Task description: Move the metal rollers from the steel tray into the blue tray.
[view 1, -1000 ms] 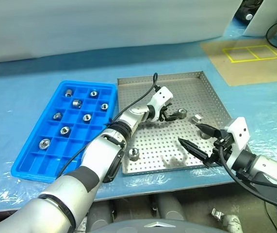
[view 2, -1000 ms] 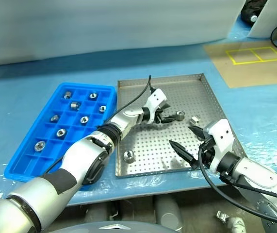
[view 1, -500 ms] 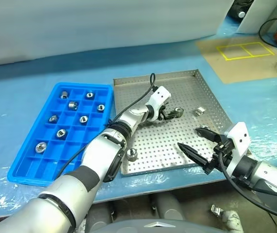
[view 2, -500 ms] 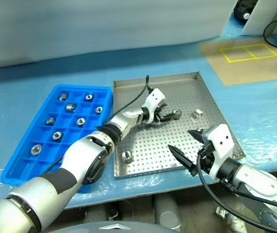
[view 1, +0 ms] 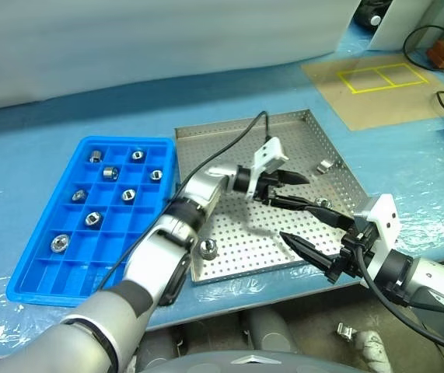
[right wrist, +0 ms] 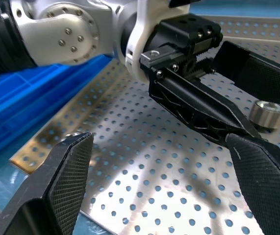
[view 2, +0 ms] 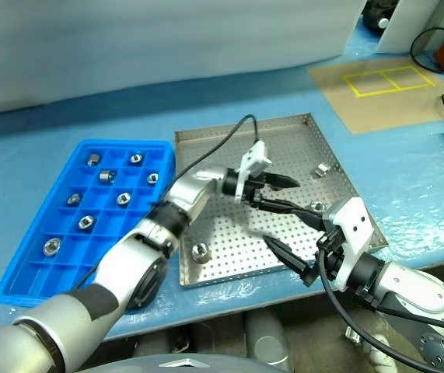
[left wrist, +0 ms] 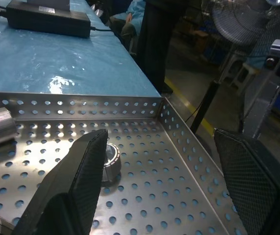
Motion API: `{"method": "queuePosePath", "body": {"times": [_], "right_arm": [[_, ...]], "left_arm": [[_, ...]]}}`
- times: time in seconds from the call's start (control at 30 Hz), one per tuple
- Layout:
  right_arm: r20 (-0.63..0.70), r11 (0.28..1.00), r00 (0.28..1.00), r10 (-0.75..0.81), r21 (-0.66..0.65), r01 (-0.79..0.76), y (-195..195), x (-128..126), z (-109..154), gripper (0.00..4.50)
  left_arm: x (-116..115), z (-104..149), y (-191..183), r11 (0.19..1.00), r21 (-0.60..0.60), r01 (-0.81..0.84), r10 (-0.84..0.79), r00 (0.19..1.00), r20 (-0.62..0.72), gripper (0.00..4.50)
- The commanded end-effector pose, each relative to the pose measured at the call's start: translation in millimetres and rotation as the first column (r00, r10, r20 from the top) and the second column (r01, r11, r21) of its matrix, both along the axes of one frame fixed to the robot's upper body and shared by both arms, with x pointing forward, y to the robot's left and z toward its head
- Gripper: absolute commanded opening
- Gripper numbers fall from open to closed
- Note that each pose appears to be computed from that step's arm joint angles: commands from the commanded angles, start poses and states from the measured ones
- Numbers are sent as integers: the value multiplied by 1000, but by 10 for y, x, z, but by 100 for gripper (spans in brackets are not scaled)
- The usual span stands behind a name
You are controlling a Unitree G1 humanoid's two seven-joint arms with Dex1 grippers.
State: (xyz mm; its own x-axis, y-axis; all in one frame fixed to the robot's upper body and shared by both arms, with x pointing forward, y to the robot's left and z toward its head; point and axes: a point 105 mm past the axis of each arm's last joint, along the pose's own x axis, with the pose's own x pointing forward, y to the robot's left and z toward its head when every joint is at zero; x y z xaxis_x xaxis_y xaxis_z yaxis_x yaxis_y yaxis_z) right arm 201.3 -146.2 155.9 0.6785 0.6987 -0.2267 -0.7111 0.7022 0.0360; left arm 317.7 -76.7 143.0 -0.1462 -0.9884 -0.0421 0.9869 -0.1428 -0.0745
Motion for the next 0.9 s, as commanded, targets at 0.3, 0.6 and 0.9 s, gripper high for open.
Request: {"method": "queuePosePath", "body": {"times": [0.3, 0.6, 0.9], "right_arm": [[83, 1000, 996, 25, 9, -26, -76, 458, 115, 450], [75, 996, 993, 87, 17, -89, 49, 510, 47, 450], [53, 995, 994, 98, 14, -99, 93, 432, -31, 450]], "left_arm": [[99, 17, 900, 977, 123, -176, 163, 980, 111, 366], [-270, -15, 1252, 961, 276, -6, -33, 990, 137, 366], [-496, -53, 1447, 897, 397, 193, -272, 950, 151, 366]]}}
